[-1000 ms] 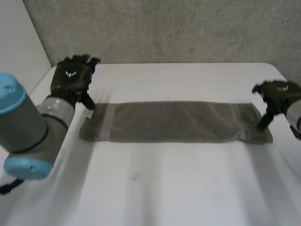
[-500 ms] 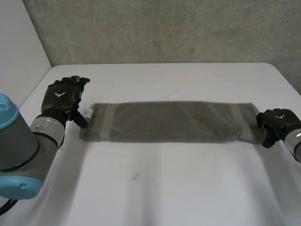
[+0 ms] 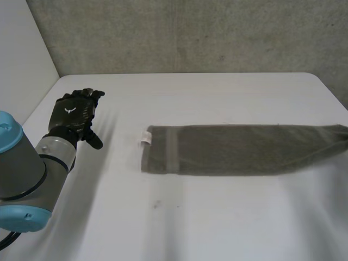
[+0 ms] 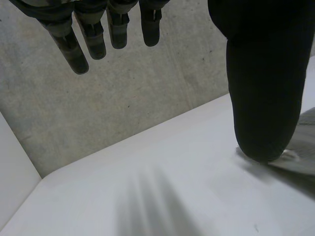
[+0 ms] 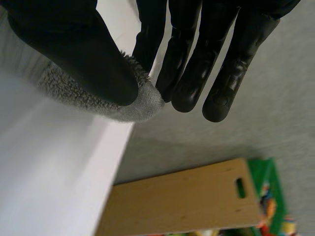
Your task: Fold the laundry
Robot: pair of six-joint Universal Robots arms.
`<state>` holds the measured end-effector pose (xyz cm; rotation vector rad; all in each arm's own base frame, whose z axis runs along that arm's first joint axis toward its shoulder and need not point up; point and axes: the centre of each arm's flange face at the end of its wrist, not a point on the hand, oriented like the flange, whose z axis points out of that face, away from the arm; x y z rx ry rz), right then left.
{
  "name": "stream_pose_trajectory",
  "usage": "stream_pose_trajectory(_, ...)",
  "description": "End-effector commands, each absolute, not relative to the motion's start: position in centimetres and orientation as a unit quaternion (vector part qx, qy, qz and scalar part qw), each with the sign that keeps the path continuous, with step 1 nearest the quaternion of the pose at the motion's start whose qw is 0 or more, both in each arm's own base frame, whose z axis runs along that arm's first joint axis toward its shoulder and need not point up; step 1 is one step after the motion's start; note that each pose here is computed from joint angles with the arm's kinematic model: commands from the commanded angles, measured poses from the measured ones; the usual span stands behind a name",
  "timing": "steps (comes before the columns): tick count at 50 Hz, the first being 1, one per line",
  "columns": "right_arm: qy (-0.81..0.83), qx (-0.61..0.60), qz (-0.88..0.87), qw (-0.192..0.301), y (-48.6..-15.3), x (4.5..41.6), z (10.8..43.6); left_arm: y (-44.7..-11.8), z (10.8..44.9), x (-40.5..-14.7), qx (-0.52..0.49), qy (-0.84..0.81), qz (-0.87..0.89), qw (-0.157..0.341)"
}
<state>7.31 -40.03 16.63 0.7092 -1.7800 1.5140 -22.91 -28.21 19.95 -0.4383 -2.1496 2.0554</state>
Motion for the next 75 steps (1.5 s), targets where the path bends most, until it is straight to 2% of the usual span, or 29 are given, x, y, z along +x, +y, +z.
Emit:
stream_pose_trajectory(1, -0.617, 0.311, 0.665, 0.282, -38.5, 13.6, 21.0, -28.1, 19.8, -22.9, -0.146, -0.715, 0.681, 0.068)
stream_pose_trajectory(3, -0.579, 0.352, 0.702, 0.219, -36.9, 18.8, 22.0, -28.0, 19.9, -22.9, -0.146, -0.715, 0.681, 0.068)
stream_pose_trajectory(4, -0.579, 0.352, 0.702, 0.219, -36.8, 18.9, 22.0, -28.0, 19.9, -22.9, -0.146, -0.715, 0.681, 0.068)
stream_pose_trajectory(6, -0.529, 0.414, 0.727, 0.144, -34.0, 24.9, 22.1, -28.0, 19.9, -23.0, -0.147, -0.715, 0.681, 0.068)
stream_pose_trajectory(7, -0.529, 0.414, 0.727, 0.144, -34.0, 24.9, 22.1, -28.0, 19.9, -22.9, -0.146, -0.715, 0.681, 0.068)
stream_pose_trajectory(8, -0.506, 0.443, 0.732, 0.106, -32.4, 27.4, 21.8, -27.9, 19.8, -22.9, -0.146, -0.715, 0.680, 0.068)
stream_pose_trajectory(9, -0.506, 0.444, 0.732, 0.106, -32.4, 27.5, 21.8, -27.9, 19.8, -22.9, -0.146, -0.715, 0.680, 0.068)
stream_pose_trajectory(11, -0.470, 0.498, 0.728, 0.034, -29.3, 31.7, 20.0, -27.9, 19.8, -22.9, -0.146, -0.715, 0.680, 0.067)
stream_pose_trajectory(12, -0.470, 0.498, 0.728, 0.034, -29.3, 31.7, 20.0, -27.9, 19.8, -22.9, -0.146, -0.715, 0.680, 0.067)
stream_pose_trajectory(14, -0.442, 0.546, 0.711, -0.030, -26.1, 34.9, 17.7, -27.9, 19.7, -22.9, -0.145, -0.714, 0.682, 0.067)
stream_pose_trajectory(15, -0.442, 0.547, 0.710, -0.030, -26.1, 35.0, 17.7, -27.9, 19.7, -22.9, -0.146, -0.712, 0.683, 0.067)
stream_pose_trajectory(17, -0.423, 0.584, 0.689, -0.078, -23.2, 37.3, 15.2, -27.9, 19.7, -22.9, -0.146, -0.712, 0.684, 0.067)
stream_pose_trajectory(22, -0.421, 0.608, 0.666, -0.102, -21.2, 38.9, 12.5, -27.8, 19.7, -23.0, -0.146, -0.711, 0.684, 0.069)
stream_pose_trajectory(26, -0.425, 0.606, 0.664, -0.103, -21.0, 39.0, 12.3, -27.8, 19.6, -23.0, -0.147, -0.710, 0.685, 0.069)
stream_pose_trajectory(29, -0.447, 0.586, 0.670, -0.085, -21.8, 38.5, 13.2, -27.7, 19.6, -23.1, -0.147, -0.710, 0.686, 0.069)
stream_pose_trajectory(31, -0.485, 0.536, 0.689, -0.053, -22.7, 37.6, 15.7, -27.7, 19.6, -23.1, -0.148, -0.710, 0.685, 0.070)
stream_pose_trajectory(34, -0.515, 0.500, 0.695, -0.040, -23.5, 36.6, 16.9, -27.6, 19.5, -23.1, -0.148, -0.711, 0.684, 0.071)
stream_pose_trajectory(36, -0.588, 0.416, 0.693, -0.022, -25.9, 33.2, 18.3, -27.6, 19.5, -23.2, -0.149, -0.710, 0.684, 0.071)
stream_pose_trajectory(37, -0.588, 0.416, 0.693, -0.022, -25.9, 33.2, 18.3, -27.6, 19.5, -23.2, -0.149, -0.710, 0.684, 0.071)
stream_pose_trajectory(39, -0.651, 0.349, 0.673, -0.038, -27.2, 29.8, 18.9, -27.6, 19.3, -23.2, -0.150, -0.712, 0.682, 0.071)
stream_pose_trajectory(43, -0.698, 0.307, 0.643, -0.067, -27.6, 27.4, 18.7, -27.5, 19.1, -23.3, -0.151, -0.714, 0.680, 0.071)
stream_pose_trajectory(47, -0.758, 0.267, 0.588, -0.091, -28.3, 23.7, 16.6, -27.4, 18.9, -23.2, -0.152, -0.716, 0.678, 0.071)
stream_pose_trajectory(52, -0.787, 0.252, 0.556, -0.091, -28.3, 21.3, 14.6, -27.2, 18.9, -23.4, -0.154, -0.712, 0.681, 0.073)
stream_pose_trajectory(60, -0.798, 0.239, 0.544, -0.096, -29.0, 20.3, 12.5, -27.1, 19.0, -23.6, -0.156, -0.710, 0.683, 0.076)
stream_pose_trajectory(67, -0.778, 0.243, 0.566, -0.121, -29.9, 20.7, 12.7, -27.0, 19.0, -23.6, -0.156, -0.710, 0.683, 0.076)
stream_pose_trajectory(72, -0.753, 0.245, 0.602, -0.099, -31.2, 21.0, 14.1, -27.0, 18.9, -23.7, -0.157, -0.710, 0.682, 0.076)
stream_pose_trajectory(74, -0.734, 0.248, 0.630, -0.054, -32.5, 20.8, 15.8, -26.9, 18.9, -23.6, -0.157, -0.711, 0.681, 0.077)
stream_pose_trajectory(75, -0.733, 0.248, 0.630, -0.054, -32.5, 20.8, 15.8, -26.9, 18.8, -23.6, -0.157, -0.711, 0.681, 0.077)
